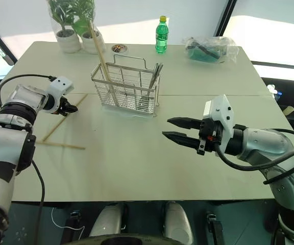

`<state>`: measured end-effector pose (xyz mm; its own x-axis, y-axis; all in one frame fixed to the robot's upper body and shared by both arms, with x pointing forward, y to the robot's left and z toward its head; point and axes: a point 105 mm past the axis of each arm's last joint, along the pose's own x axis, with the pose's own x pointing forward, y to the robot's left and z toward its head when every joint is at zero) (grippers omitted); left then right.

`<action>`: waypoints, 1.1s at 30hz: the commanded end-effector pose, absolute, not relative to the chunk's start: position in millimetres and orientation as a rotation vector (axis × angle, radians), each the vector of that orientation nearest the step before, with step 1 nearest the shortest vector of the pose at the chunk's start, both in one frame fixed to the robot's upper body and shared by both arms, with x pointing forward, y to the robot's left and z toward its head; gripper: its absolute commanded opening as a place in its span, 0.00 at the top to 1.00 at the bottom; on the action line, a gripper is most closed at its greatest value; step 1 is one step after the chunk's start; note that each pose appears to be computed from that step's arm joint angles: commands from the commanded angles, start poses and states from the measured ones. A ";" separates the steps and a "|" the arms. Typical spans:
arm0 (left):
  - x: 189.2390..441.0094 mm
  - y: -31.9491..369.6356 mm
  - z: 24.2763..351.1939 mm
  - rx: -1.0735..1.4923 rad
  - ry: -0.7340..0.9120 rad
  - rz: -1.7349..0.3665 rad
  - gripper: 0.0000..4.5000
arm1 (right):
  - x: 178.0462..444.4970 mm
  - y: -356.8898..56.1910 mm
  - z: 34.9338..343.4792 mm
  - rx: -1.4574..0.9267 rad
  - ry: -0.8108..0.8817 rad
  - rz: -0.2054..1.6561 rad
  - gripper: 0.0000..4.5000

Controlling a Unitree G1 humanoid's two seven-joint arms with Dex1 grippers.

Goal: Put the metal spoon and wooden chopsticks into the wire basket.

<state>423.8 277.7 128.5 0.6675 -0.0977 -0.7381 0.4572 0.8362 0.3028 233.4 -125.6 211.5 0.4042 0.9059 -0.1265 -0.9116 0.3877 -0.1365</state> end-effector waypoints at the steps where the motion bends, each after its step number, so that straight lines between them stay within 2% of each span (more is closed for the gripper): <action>1: 421.1 287.9 127.9 0.502 0.800 -0.284 0.99 | 227.4 -125.5 220.2 -0.244 -0.009 1.167 0.59; 7: 419.6 297.1 129.7 0.485 0.794 -0.238 0.99 | 230.1 -128.4 218.3 -0.251 -0.002 1.167 0.59; 11: 421.3 315.4 140.7 0.459 0.722 -0.133 0.99 | 232.2 -128.7 217.5 -0.258 -0.003 1.166 0.59; 15: 435.8 332.5 189.5 0.289 0.440 0.052 0.99 | 235.4 -131.4 216.7 -0.276 -0.003 1.158 0.59; 18: 442.2 334.4 238.8 0.158 0.220 0.081 0.99 | 238.4 -134.4 216.9 -0.284 -0.006 1.146 0.59; 21: 440.3 339.1 274.7 0.073 0.071 0.088 0.99 | 241.3 -135.4 216.6 -0.282 -0.015 1.134 0.59; 26: 435.9 329.5 312.6 -0.031 -0.063 -0.017 0.99 | 243.7 -136.3 214.1 -0.274 -0.022 1.118 0.59; 33: 416.6 259.8 402.7 -0.048 -0.464 -0.331 0.99 | 251.7 -137.6 215.1 -0.252 -0.048 1.072 0.59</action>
<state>433.1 276.3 358.4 0.9243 -0.2493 0.2890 0.2637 0.9645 -0.0113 250.9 -139.0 205.7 0.4749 0.8723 -0.1165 -0.8729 0.4502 -0.1879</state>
